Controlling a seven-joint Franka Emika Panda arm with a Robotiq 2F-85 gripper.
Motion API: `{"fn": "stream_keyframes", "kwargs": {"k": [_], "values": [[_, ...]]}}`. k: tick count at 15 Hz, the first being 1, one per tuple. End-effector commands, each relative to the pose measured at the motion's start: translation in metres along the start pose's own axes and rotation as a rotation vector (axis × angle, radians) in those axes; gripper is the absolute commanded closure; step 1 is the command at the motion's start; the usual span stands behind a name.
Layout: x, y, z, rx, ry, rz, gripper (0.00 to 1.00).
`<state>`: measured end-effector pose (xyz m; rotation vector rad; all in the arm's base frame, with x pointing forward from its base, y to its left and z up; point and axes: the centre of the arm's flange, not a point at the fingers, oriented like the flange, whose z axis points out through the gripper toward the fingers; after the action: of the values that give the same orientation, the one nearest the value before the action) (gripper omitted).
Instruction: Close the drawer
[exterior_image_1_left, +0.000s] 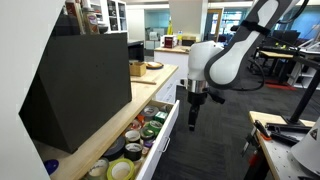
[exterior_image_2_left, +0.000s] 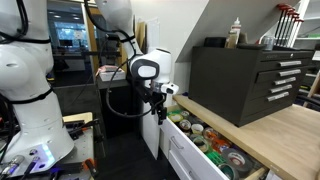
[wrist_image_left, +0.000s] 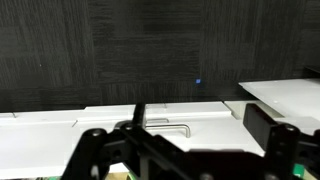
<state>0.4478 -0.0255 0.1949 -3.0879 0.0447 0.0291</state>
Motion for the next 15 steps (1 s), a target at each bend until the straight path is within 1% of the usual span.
{"fn": "stream_keyframes", "kwargs": {"k": [1,3,7,9,15], "values": [[0.01,0.004,0.04,-0.033,0.105,0.042,0.0],[0.014,0.005,0.062,-0.046,0.142,0.022,0.0],[0.015,0.003,0.102,-0.06,0.16,-0.013,0.0],[0.017,0.001,0.115,-0.063,0.18,-0.031,0.0],[0.034,-0.003,0.14,-0.06,0.294,-0.02,0.0]]}}
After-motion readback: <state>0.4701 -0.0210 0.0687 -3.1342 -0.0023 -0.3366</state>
